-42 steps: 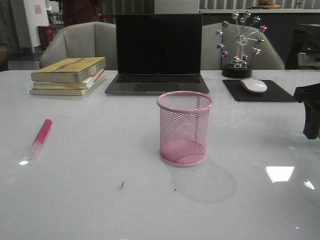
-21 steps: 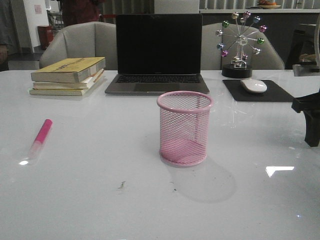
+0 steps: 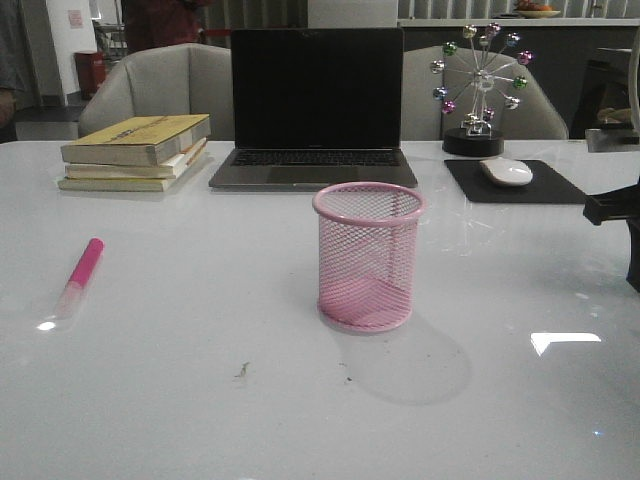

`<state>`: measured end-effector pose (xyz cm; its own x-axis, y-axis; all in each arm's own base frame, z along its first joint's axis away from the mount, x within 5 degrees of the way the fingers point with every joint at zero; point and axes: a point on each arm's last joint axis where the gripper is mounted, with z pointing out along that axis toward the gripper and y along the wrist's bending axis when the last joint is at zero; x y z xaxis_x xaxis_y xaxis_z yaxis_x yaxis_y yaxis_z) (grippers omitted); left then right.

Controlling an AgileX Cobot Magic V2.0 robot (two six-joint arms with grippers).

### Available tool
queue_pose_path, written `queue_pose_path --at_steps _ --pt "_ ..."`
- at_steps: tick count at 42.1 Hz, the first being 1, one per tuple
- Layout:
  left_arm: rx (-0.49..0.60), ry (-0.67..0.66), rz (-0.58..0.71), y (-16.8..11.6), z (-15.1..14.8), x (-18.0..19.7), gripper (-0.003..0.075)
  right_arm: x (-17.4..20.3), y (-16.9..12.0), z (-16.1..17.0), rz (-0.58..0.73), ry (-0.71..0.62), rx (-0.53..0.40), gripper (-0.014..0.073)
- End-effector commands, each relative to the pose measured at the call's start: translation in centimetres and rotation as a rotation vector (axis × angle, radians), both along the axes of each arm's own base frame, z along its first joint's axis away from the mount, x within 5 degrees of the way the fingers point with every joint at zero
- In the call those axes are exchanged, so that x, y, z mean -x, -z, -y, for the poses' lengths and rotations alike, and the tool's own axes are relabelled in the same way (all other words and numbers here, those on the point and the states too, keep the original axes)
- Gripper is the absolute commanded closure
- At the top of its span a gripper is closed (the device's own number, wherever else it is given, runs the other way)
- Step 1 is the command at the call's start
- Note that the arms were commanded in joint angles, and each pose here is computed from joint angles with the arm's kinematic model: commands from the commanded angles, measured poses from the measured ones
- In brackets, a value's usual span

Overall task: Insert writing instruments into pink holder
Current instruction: 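Lift the green marker upright and carry it over the pink holder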

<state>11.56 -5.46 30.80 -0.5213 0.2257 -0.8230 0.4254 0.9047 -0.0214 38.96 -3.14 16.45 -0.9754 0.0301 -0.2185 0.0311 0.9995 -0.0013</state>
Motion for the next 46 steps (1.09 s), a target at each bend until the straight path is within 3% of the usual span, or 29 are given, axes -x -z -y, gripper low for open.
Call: queue_pose_path --at_steps 1,8,16,26,35,41,46 --pt "0.040 0.004 0.078 -1.3 0.3 -0.4 0.0214 0.1 -4.7 0.1 0.149 0.012 -0.006 0.0433" --pt "0.040 0.004 0.078 -1.3 0.3 -0.4 0.0214 2.4 -8.6 -1.0 0.348 0.020 -0.034 0.0433" --pt "0.040 0.004 0.078 -1.3 0.3 -0.4 0.0214 6.5 -13.3 -4.4 0.674 -0.066 -0.036 0.0433" --pt "0.040 0.004 0.078 -1.3 0.3 -0.4 0.0214 11.9 -17.4 -10.4 1.104 -0.221 -0.170 0.0433" --pt "0.040 0.004 0.078 -1.3 0.3 -0.4 0.0214 14.0 -17.7 -16.1 1.341 -0.369 -0.327 0.0433" --pt "0.040 0.004 0.078 -1.3 0.3 -0.4 0.0214 13.4 -16.5 -18.8 1.405 -0.411 -0.380 0.0433" --pt "0.040 0.004 0.078 -1.3 0.3 -0.4 0.0214 11.8 -14.1 -19.8 1.384 -0.414 -0.366 0.0433"
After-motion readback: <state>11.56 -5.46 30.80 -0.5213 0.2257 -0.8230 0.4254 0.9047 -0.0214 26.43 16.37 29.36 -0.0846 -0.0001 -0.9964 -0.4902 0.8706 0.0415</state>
